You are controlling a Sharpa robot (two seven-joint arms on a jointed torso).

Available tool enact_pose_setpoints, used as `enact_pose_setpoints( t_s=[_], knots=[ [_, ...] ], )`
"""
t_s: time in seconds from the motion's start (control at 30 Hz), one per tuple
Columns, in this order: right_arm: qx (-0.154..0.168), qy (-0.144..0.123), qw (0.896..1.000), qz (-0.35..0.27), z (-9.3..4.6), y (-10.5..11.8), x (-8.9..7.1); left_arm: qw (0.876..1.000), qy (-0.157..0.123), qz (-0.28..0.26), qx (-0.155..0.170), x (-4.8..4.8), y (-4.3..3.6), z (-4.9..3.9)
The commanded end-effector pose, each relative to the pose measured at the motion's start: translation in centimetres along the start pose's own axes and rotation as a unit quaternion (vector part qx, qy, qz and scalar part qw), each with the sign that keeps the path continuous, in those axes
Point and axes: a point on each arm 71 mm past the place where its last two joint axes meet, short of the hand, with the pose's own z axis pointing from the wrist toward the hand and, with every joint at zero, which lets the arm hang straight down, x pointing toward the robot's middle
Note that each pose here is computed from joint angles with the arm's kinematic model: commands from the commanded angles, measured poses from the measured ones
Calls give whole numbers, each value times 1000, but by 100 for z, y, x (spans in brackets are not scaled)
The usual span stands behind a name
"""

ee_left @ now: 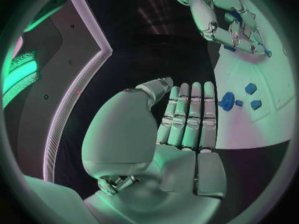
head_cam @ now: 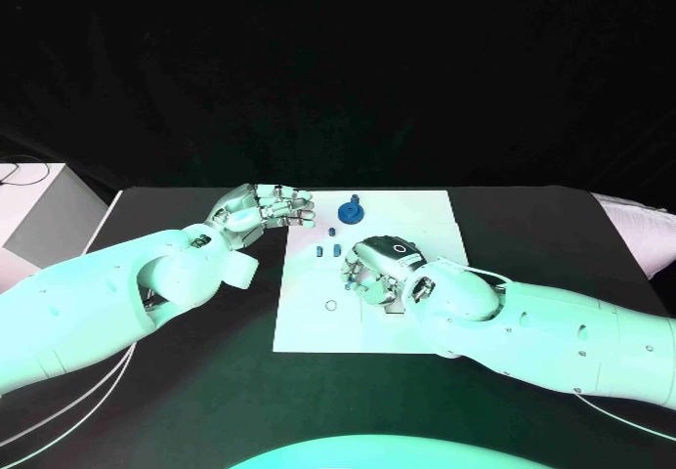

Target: Assemble the parts on the task board

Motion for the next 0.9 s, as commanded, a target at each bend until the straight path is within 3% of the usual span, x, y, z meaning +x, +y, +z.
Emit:
enact_pose_setpoints(
  t_s=[0.03, 0.9],
  knots=[
    [-1, 10, 1000, -12, 7, -3, 27, 1000, 1, -6, 0, 16, 1, 3],
    [-15, 27, 999, -11, 48, 16, 118, 1000, 0, -5, -2, 5, -1, -7]
  ],
)
